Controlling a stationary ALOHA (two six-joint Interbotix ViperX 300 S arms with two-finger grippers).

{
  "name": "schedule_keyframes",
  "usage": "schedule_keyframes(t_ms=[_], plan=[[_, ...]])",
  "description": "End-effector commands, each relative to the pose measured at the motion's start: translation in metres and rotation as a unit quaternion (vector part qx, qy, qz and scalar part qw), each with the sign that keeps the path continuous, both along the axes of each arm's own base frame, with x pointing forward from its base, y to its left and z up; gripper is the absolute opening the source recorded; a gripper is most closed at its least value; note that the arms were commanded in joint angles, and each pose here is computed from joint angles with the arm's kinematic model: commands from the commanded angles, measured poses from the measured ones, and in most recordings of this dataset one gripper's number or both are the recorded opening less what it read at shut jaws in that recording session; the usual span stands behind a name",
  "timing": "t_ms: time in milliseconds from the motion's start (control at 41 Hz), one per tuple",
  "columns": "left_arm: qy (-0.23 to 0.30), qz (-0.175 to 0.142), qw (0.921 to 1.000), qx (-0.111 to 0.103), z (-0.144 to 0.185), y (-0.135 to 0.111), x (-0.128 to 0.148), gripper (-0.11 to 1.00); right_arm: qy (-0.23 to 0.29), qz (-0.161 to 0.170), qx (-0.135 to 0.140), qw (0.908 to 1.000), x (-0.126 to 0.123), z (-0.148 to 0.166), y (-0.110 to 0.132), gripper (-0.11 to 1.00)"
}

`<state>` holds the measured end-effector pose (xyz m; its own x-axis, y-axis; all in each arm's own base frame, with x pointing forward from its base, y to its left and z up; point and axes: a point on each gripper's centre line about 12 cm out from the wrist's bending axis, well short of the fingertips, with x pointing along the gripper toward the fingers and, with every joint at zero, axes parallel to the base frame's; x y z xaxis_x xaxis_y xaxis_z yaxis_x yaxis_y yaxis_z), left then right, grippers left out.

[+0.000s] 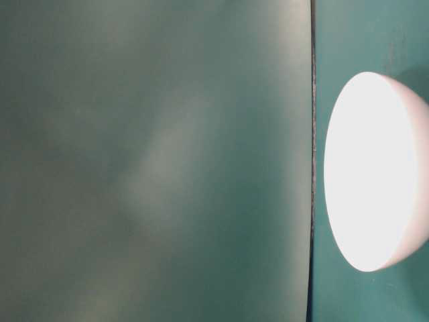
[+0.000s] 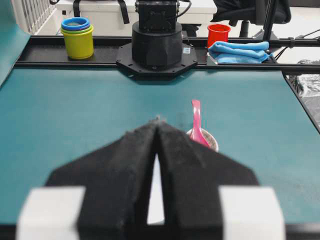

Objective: Grip the spoon and scoop the red block from the bowl with right arm.
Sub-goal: 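Move the right gripper toward the pink spoon handle in the ceramic dish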

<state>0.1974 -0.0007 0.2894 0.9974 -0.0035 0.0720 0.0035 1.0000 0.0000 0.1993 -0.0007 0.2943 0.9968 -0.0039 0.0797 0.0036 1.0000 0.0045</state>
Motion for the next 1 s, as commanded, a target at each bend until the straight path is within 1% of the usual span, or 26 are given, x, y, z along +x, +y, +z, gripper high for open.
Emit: schedule_keyframes(t_ms=[0,24,73,195,488,683,707,732,829,902,927,975], plan=[[0.008,0.000,0.9999,0.008,0.009,0.000,0.004,0.00,-0.005,0.006,-0.004,1.0000,0.003,0.006,0.002,0.00],[0.021,0.000,0.9998,0.004,0.009,0.000,0.005,0.00,0.011,0.007,-0.003,0.9999,0.006,0.003,0.003,0.00],[0.021,0.000,0.9998,0.002,0.011,0.000,0.005,0.00,0.025,0.007,-0.002,0.9997,0.008,0.001,0.003,0.00],[0.024,0.000,0.9997,0.001,0.011,0.000,0.005,0.00,0.039,0.007,-0.002,0.9992,0.011,0.000,0.003,0.00],[0.028,0.000,0.9996,0.001,0.010,0.000,0.006,0.00,0.018,0.007,-0.002,0.9998,0.011,0.006,0.003,0.00],[0.037,0.000,0.9993,0.002,0.007,0.000,0.006,0.00,0.008,0.007,0.010,0.9999,0.012,0.007,0.003,0.01],[0.036,0.000,0.9993,0.003,0.008,0.000,0.006,0.00,0.008,0.007,0.014,0.9998,0.012,0.007,0.003,0.03],[0.037,0.000,0.9993,0.002,0.008,0.000,0.006,0.00,0.008,0.006,0.018,0.9998,0.013,0.006,0.002,0.08],[0.036,0.000,0.9993,0.003,0.008,0.000,0.006,0.00,0.008,0.005,0.033,0.9994,0.013,0.007,0.002,0.34],[0.037,0.000,0.9993,0.004,0.007,0.000,0.006,0.00,0.012,0.005,0.037,0.9992,0.015,0.005,0.002,0.50],[0.036,0.000,0.9993,0.003,0.008,0.000,0.006,0.00,0.012,0.005,0.037,0.9992,0.015,0.005,0.002,0.53],[0.036,0.000,0.9993,0.002,0.008,0.000,0.006,0.00,0.014,0.004,0.037,0.9992,0.016,0.003,0.002,0.55]])
